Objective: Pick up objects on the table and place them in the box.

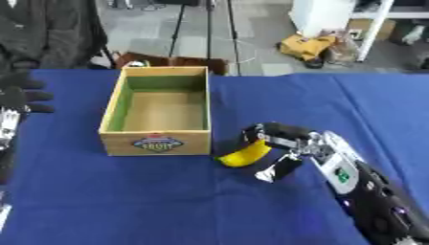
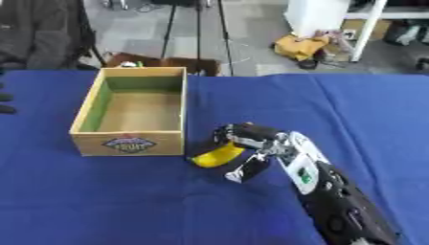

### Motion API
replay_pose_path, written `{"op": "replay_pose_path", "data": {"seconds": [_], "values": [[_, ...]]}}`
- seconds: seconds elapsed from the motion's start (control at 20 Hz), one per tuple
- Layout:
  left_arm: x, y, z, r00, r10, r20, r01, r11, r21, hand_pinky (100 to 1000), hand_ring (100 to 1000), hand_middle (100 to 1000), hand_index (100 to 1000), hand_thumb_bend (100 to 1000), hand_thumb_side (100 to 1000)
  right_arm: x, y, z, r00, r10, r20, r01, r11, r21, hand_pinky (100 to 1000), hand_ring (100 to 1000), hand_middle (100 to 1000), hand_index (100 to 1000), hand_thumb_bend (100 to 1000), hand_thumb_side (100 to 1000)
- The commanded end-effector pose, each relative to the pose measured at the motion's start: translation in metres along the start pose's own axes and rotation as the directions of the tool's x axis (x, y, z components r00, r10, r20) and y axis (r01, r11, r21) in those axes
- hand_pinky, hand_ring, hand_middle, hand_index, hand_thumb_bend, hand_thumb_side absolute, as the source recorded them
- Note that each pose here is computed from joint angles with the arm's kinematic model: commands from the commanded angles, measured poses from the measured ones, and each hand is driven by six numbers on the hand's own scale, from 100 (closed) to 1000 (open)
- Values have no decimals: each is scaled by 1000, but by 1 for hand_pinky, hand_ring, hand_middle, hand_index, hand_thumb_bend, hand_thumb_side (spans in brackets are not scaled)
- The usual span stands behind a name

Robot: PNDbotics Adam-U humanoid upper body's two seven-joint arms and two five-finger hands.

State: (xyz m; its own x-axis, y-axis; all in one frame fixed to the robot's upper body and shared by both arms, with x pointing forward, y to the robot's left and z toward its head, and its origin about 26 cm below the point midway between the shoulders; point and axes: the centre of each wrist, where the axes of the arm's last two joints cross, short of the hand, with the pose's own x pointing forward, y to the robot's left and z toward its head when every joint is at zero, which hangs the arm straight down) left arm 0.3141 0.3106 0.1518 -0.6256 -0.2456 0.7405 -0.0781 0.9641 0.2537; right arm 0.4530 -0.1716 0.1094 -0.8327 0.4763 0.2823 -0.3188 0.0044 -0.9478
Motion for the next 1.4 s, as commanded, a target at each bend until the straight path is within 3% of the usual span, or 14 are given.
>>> {"op": "replay_pose_path", "data": {"seconds": [0.05, 0.5, 1.0, 1.4], "values": [[7, 4, -7, 999, -5, 33, 5, 1000, -1, 625, 678, 678, 831, 694, 714, 1, -8, 0, 1000, 30, 6, -30, 1000, 0, 766, 795, 733, 808, 206, 145], [7, 4, -7, 999, -6, 34, 6, 1000, 1, 625, 678, 679, 831, 692, 712, 1, -6, -1, 999, 38, 4, -38, 999, 1, 758, 745, 709, 794, 130, 111], [7, 4, -6, 999, -6, 33, 6, 1000, 2, 626, 678, 679, 831, 693, 712, 1, -2, -2, 999, 46, 8, -47, 999, 18, 758, 758, 725, 802, 173, 100], [7, 4, -6, 999, -5, 32, 5, 1000, 3, 625, 677, 678, 830, 693, 713, 1, -3, -2, 998, 58, 4, -58, 998, 13, 727, 663, 693, 786, 100, 100]]}}
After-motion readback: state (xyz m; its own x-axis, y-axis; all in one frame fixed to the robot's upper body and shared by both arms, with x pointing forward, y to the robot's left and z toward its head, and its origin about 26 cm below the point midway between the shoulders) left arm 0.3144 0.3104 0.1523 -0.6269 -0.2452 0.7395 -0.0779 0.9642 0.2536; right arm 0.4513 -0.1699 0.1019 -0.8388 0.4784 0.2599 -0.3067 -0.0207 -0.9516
